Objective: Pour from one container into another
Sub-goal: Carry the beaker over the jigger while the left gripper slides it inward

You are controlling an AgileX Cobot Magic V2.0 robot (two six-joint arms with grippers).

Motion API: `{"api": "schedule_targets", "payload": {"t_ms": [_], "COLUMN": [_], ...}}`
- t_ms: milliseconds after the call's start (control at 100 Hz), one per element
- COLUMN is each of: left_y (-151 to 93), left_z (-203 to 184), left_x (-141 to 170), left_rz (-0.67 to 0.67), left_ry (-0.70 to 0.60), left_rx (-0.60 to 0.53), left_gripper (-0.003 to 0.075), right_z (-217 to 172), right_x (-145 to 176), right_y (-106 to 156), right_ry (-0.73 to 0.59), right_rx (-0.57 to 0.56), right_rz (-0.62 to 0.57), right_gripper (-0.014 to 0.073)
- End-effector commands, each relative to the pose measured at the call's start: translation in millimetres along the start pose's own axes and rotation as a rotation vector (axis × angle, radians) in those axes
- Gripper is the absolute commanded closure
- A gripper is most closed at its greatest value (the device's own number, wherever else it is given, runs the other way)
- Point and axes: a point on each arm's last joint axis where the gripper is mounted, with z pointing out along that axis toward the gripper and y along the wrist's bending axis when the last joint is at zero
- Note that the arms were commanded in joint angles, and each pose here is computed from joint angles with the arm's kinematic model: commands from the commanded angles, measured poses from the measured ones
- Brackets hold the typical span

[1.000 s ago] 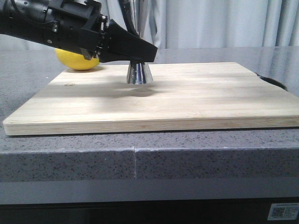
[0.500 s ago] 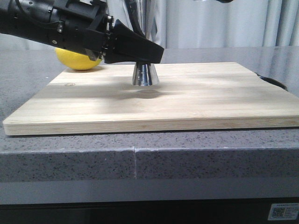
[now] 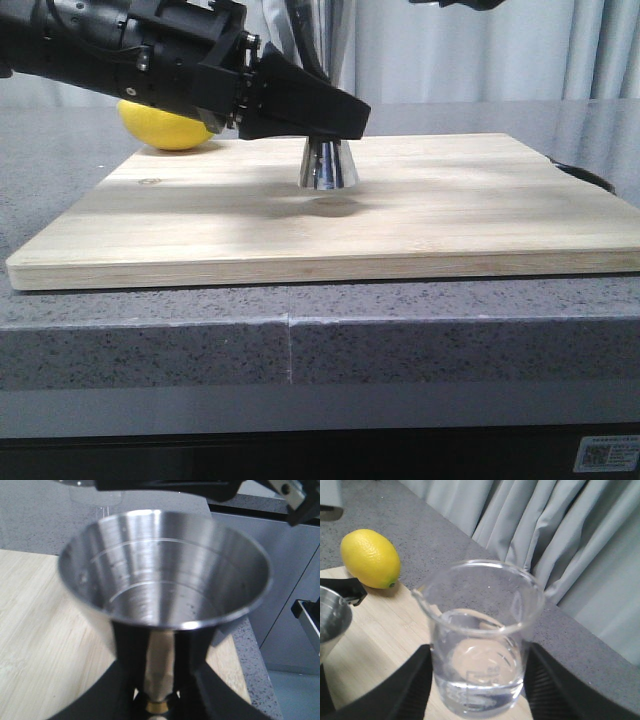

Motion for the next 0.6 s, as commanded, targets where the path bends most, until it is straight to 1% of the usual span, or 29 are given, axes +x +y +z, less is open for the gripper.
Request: {"api": "schedule_targets", "payload": {"t_ms": [0,590], "left_y": [-15.9,-17.0], "left_z": [-5.0,-3.4], "left_x": [-37.7,-38.0], "left_rz": [0.061,0.062], "left_ry": [-0.132,-0.132], "left_rx": [0.070,0.074], "left_gripper": [0.0731,0.0731], "right_z": [-8.7,-8.7], "right_x": [-25.8,-29.8], "right_y": [-8.2,-2.8], "right_ry": [-0.143,-0.174], "right_rx": [0.031,0.002], "right_rz": [-0.017,-0.068], "right_gripper": [0.0277,0.0277]}}
